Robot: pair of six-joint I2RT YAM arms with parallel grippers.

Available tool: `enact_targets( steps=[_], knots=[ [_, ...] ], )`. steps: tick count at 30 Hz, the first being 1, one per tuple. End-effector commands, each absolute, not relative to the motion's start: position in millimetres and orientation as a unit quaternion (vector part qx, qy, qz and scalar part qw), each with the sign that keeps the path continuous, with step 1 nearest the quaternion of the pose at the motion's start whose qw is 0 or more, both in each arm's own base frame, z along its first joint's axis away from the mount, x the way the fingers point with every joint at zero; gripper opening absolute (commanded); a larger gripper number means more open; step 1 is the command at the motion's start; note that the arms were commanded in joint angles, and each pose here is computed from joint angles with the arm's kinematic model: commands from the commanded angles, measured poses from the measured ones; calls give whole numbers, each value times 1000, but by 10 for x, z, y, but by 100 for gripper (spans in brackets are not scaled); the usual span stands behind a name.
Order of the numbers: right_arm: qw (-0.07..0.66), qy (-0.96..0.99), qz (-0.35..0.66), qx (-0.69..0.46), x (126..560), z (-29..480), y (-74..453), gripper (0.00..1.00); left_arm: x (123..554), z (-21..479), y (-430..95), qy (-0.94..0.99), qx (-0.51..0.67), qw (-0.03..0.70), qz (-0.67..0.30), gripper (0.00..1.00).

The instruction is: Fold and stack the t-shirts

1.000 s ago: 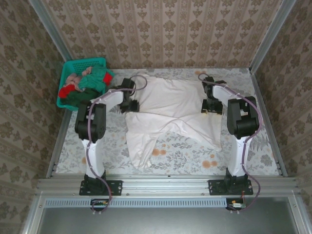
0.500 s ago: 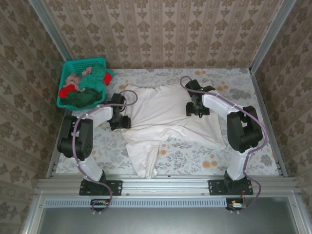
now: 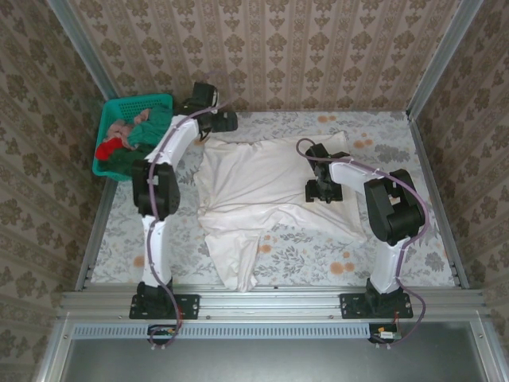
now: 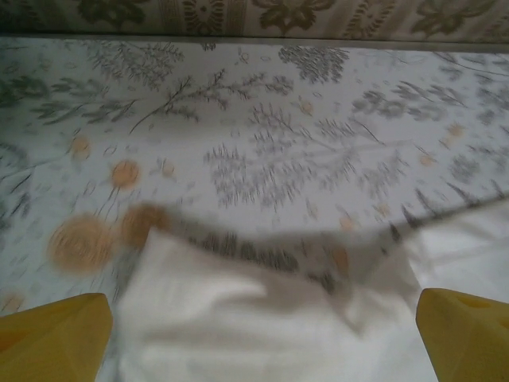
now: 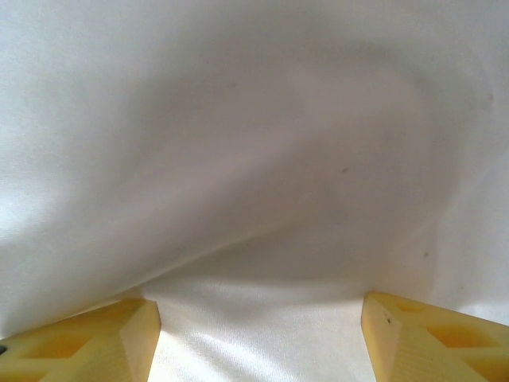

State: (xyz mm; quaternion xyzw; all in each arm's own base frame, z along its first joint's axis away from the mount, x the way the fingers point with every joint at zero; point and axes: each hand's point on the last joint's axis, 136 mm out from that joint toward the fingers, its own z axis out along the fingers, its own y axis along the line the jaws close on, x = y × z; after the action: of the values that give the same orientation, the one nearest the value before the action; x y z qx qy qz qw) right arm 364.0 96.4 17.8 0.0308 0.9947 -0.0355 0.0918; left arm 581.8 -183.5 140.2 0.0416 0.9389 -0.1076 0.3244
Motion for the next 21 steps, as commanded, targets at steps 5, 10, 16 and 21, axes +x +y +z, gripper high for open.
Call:
enact_targets(
  steps=[5, 10, 16, 21],
  knots=[
    [83, 996, -29, 34, 3529, 97, 946, 70, 5953, 748, -1559, 962, -18, 255, -98, 73],
    [82, 996, -27, 34, 3479, 73, 941, 70, 5990, 501, -1453, 965, -38, 241, -100, 72],
    [82, 996, -29, 35, 3498, 62, 927, 70, 5974, 615, -1660, 958, -19, 239, -158, 23],
    [79, 996, -30, 38, 3503, 67, 898, 70, 6193, 1486, -1957, 910, 34, 329, -251, 0]
  ],
)
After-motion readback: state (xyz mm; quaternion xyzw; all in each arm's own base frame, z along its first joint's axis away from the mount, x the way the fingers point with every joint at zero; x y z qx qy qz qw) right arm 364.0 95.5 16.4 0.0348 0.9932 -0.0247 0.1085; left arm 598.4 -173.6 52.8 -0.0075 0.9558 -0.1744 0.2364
